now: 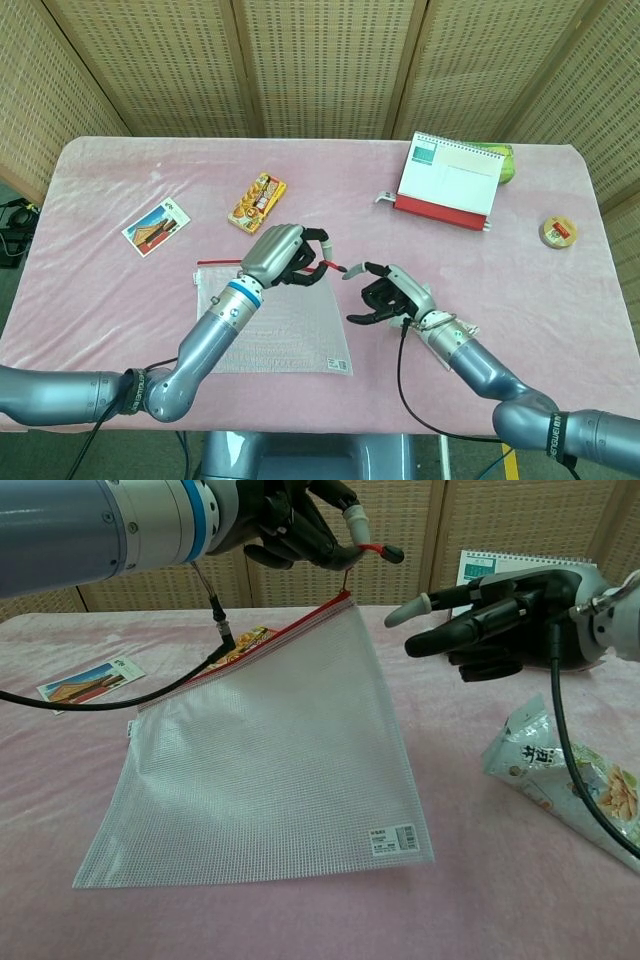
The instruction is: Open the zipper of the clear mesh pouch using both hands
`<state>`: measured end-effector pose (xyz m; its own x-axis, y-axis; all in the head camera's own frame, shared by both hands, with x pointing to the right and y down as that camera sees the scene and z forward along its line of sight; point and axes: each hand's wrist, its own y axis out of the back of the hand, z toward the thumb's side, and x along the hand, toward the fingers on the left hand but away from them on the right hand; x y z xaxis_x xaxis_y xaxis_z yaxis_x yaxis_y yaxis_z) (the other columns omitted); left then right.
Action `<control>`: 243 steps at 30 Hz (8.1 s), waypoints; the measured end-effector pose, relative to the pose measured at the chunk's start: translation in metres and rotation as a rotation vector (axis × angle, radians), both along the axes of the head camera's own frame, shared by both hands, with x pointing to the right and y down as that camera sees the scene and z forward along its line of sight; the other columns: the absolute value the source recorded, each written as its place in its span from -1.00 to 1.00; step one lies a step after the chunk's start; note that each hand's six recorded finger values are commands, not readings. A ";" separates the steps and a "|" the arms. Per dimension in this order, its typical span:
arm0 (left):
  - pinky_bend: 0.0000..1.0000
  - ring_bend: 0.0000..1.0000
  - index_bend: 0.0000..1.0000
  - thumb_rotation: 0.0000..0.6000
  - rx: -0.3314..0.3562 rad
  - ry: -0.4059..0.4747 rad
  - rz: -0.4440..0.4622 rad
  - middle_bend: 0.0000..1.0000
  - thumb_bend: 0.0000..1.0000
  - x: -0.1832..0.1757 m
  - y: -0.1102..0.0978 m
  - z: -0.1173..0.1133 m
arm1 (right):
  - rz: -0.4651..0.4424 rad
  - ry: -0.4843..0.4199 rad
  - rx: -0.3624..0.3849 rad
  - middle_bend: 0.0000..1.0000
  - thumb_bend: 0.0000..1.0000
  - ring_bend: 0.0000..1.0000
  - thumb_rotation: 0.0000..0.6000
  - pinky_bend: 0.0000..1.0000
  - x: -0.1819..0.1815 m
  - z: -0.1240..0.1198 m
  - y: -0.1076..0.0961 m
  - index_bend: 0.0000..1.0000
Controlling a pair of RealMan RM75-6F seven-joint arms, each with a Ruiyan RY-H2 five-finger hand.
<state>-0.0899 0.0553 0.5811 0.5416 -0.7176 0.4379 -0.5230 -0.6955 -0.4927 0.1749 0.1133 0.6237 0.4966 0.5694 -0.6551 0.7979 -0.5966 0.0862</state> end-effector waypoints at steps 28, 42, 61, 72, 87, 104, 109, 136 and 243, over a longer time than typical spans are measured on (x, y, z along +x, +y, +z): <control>1.00 0.92 0.77 1.00 -0.052 0.077 -0.013 0.98 0.11 0.015 0.008 -0.002 | 0.108 0.025 0.030 0.90 -0.55 0.93 1.00 1.00 -0.033 0.014 -0.009 0.01; 1.00 0.92 0.77 1.00 -0.064 0.093 -0.011 0.98 0.11 0.018 0.012 -0.001 | 0.139 0.028 0.028 0.92 0.02 0.93 1.00 1.00 -0.036 0.014 -0.010 0.19; 1.00 0.92 0.78 1.00 -0.066 0.086 -0.018 0.98 0.11 0.014 0.010 0.000 | 0.137 -0.005 0.014 0.94 0.61 0.94 1.00 1.00 -0.037 0.012 -0.008 0.44; 1.00 0.92 0.78 1.00 -0.075 0.051 -0.059 0.98 0.12 -0.008 0.001 0.013 | 0.160 -0.071 0.005 0.98 0.65 0.94 1.00 1.00 -0.034 0.000 -0.013 0.47; 1.00 0.92 0.78 1.00 -0.099 0.013 -0.093 0.98 0.12 -0.036 -0.009 0.024 | 0.189 -0.126 0.001 0.98 0.65 0.94 1.00 1.00 -0.034 -0.007 -0.019 0.47; 1.00 0.92 0.78 1.00 -0.123 0.027 -0.069 0.98 0.11 -0.022 -0.001 0.037 | 0.218 -0.156 0.017 0.98 0.63 0.94 1.00 1.00 -0.037 -0.015 -0.026 0.47; 1.00 0.92 0.78 1.00 -0.132 0.019 -0.070 0.98 0.12 -0.023 0.000 0.042 | 0.237 -0.176 0.015 0.98 0.63 0.94 1.00 1.00 -0.037 -0.020 -0.030 0.48; 1.00 0.92 0.78 1.00 -0.129 0.009 -0.083 0.98 0.11 -0.032 -0.004 0.042 | 0.274 -0.196 0.016 0.98 0.63 0.94 1.00 1.00 -0.029 -0.032 -0.043 0.48; -0.28 -0.43 -1.00 1.00 0.287 -0.338 -0.304 -0.37 -1.00 -0.257 -0.030 0.006 | -0.160 0.756 0.859 -0.12 -1.00 0.01 1.00 0.04 0.160 -0.055 -0.055 -0.93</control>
<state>-0.3464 0.0256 0.5866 0.1537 -0.9366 0.3150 -0.4595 -0.3499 -0.8163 0.3352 0.0586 0.5683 0.2493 0.9374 -0.2432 0.3827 -0.3261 -0.8644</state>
